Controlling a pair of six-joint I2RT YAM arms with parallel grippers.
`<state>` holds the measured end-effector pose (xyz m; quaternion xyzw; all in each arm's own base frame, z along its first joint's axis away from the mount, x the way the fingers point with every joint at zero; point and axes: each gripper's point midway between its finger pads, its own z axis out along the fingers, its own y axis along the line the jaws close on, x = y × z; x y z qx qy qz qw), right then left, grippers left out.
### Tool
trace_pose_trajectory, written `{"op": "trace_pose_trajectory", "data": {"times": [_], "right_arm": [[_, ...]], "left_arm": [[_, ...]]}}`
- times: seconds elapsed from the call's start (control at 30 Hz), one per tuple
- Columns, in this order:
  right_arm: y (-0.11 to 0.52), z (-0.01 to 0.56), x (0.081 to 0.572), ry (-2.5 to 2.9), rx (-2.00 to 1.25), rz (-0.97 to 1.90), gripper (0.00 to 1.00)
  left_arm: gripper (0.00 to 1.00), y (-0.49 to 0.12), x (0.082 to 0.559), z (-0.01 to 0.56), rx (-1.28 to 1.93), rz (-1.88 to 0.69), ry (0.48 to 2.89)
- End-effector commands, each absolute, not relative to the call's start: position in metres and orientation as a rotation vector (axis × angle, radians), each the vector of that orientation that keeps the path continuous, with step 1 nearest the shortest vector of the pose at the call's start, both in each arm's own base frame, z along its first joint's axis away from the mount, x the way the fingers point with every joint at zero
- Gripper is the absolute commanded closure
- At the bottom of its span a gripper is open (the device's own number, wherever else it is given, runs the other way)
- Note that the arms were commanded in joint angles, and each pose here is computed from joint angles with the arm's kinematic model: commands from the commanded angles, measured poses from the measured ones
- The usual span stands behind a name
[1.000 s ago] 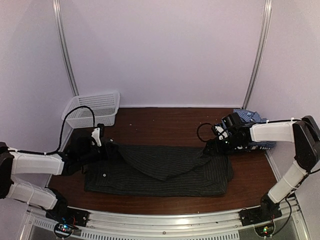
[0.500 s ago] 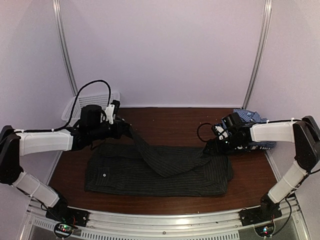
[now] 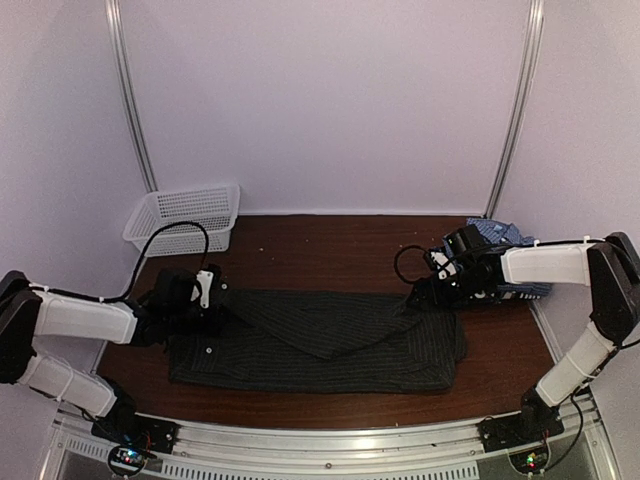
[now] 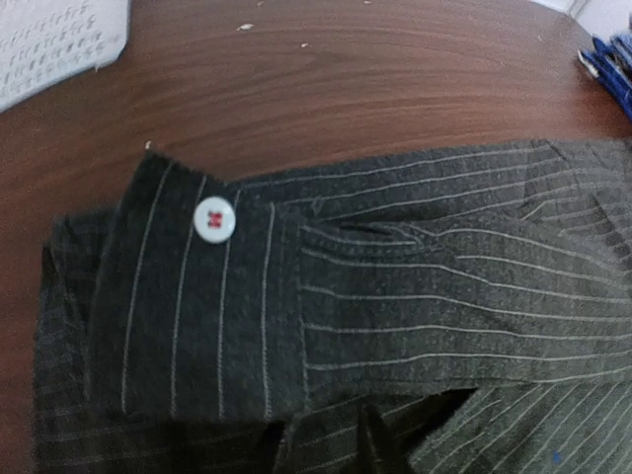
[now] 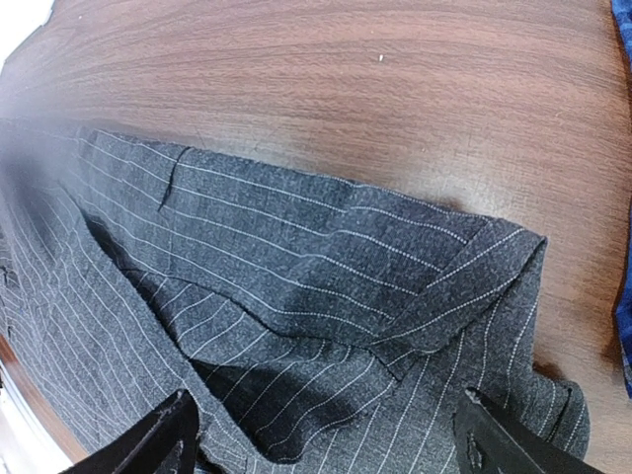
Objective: Fold and stack the long sleeve shirts
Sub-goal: Place the rectangle-folded shirt in the left sleeve.
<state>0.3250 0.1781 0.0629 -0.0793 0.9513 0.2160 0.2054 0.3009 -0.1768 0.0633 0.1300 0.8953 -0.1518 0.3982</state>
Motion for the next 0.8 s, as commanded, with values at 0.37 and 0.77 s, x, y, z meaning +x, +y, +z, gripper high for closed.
{"op": "trace_pose_trajectory", "data": {"times": [0.37,0.77], "right_arm": [[0.181,0.068,0.332,2.632,-0.228,0.619,0.1],[0.182,0.061,0.327,2.637,-0.226,0.634,0.09]], "left_arm": [[0.26,-0.175,0.293,0.105,0.016,-0.662,2.184],[0.25,-0.162,0.307,0.087,-0.228,-0.924,2.232]]}}
